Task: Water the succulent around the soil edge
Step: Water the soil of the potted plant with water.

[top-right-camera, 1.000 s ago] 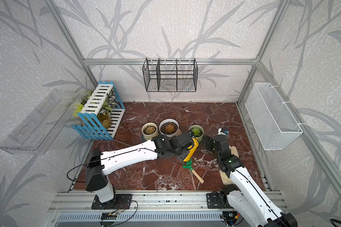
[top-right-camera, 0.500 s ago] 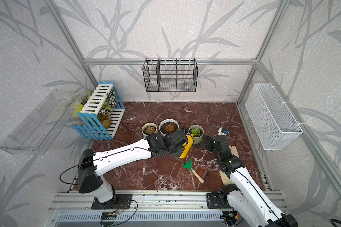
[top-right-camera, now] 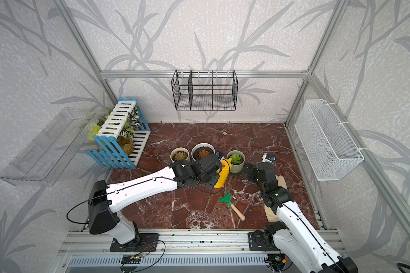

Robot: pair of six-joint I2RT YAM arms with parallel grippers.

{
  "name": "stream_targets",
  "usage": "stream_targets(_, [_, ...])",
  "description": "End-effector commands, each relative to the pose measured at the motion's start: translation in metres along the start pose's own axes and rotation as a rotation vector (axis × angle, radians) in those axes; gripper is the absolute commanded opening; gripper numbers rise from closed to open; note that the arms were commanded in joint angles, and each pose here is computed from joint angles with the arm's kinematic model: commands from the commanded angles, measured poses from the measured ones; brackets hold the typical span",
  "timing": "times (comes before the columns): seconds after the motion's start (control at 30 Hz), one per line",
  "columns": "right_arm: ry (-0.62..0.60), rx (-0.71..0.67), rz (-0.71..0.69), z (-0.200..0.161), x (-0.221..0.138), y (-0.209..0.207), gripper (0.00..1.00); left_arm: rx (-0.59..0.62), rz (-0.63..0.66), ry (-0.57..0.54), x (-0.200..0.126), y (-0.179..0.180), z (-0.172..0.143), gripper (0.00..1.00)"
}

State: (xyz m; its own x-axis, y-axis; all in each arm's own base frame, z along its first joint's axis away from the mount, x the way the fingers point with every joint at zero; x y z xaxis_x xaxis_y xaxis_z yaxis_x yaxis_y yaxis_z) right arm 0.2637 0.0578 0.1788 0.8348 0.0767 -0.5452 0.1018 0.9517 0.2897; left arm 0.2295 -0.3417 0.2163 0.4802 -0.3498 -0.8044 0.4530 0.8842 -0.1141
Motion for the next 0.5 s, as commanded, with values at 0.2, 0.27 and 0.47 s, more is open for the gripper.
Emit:
stream_targets(0.2, [-0.027,0.008,-0.02,0.009,-0.002,-0.001,0.98,0.003,-0.082,-0.017,0.0,-0.018,0.009,0.0])
stream_targets(0.27, [-0.028,0.008,-0.019,0.009,-0.002,-0.001,0.98,0.005,-0.092,-0.013,0.001,-0.021,0.009,0.0])
stream_targets(0.47, [-0.029,0.01,-0.021,0.009,-0.003,-0.001,0.98,0.022,-0.124,-0.001,0.004,-0.032,0.01,0.0])
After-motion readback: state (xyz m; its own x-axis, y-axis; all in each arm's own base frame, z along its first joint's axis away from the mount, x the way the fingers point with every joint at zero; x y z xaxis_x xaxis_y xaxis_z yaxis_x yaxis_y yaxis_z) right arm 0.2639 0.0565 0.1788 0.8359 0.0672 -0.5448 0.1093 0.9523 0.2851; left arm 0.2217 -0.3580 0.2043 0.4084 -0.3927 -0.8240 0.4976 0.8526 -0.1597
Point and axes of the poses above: each gripper's point midway between its finger pads, its own x axis out along the fingers, its own y axis along the line the jaws close on, z = x × y, the point moved 3 cm from there along -x, back along the fingers, and after that the axes turned 12 degrees about -x, right-handed, at the moved point
